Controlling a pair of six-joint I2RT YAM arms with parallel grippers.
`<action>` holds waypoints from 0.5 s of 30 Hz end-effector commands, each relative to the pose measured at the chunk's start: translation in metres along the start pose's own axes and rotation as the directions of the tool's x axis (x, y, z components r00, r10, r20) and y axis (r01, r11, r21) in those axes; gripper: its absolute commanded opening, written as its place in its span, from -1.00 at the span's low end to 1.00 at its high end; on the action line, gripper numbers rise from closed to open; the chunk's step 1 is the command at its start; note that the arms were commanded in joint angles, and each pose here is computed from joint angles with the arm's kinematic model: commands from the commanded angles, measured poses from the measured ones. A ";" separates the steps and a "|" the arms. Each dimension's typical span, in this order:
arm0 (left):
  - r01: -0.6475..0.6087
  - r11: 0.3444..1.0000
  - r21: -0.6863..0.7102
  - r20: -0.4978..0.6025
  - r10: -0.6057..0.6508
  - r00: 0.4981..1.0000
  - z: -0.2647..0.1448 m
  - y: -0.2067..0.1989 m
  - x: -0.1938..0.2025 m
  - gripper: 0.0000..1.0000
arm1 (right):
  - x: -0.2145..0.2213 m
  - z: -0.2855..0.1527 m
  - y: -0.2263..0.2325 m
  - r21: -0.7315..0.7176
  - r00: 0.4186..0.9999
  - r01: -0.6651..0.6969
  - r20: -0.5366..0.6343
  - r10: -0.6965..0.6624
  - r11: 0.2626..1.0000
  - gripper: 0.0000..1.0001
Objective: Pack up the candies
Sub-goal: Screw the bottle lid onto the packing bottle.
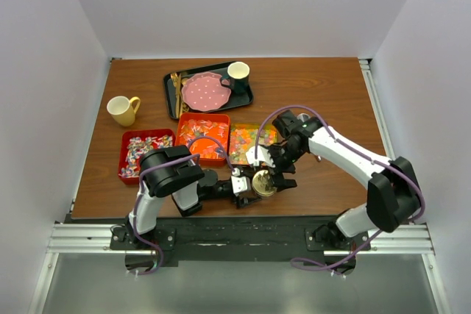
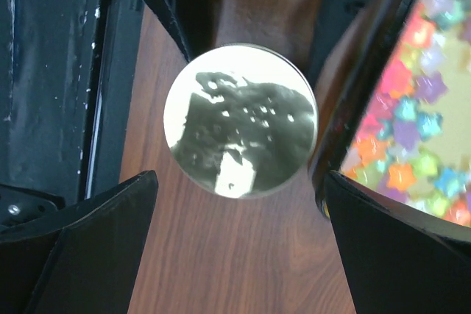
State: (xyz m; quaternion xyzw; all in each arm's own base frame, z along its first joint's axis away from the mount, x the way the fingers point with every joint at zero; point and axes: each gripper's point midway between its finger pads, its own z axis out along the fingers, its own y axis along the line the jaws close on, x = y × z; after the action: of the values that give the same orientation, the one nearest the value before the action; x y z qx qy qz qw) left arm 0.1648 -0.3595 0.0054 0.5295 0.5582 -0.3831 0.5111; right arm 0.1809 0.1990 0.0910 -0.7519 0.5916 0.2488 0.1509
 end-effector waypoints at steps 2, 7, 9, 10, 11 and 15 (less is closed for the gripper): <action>-0.158 0.987 -0.008 0.071 0.158 0.985 -0.009 -0.007 -0.004 -1.00 | -0.019 0.007 -0.004 -0.019 0.990 0.134 0.043 -0.133 0.991 0.97; -0.154 0.988 -0.016 0.067 0.155 0.986 -0.009 -0.005 -0.004 -1.00 | -0.016 0.016 0.001 -0.050 0.992 0.120 0.045 -0.118 0.991 0.97; -0.142 0.990 -0.025 0.061 0.143 0.988 -0.008 -0.004 -0.003 -1.00 | -0.012 0.018 0.005 -0.058 0.993 0.119 0.033 -0.118 0.991 0.97; -0.137 0.990 -0.032 0.056 0.139 0.989 -0.008 -0.002 -0.002 -1.00 | -0.010 0.018 0.006 -0.059 0.993 0.119 0.028 -0.118 0.991 0.98; -0.138 0.990 -0.032 0.055 0.139 0.989 -0.008 -0.002 -0.001 -1.00 | -0.008 0.016 0.007 -0.050 0.992 0.124 0.016 -0.123 0.991 0.97; -0.126 0.991 -0.041 0.046 0.128 0.991 -0.008 -0.001 0.001 -1.00 | 0.006 0.017 0.019 -0.050 0.994 0.107 -0.022 -0.108 0.993 0.97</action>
State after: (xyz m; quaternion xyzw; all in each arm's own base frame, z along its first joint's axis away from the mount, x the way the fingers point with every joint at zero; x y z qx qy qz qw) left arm 0.1652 -0.3598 0.0057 0.5287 0.5588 -0.3817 0.5124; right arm 0.1730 0.2076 0.0756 -0.7852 0.5490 0.2486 0.1423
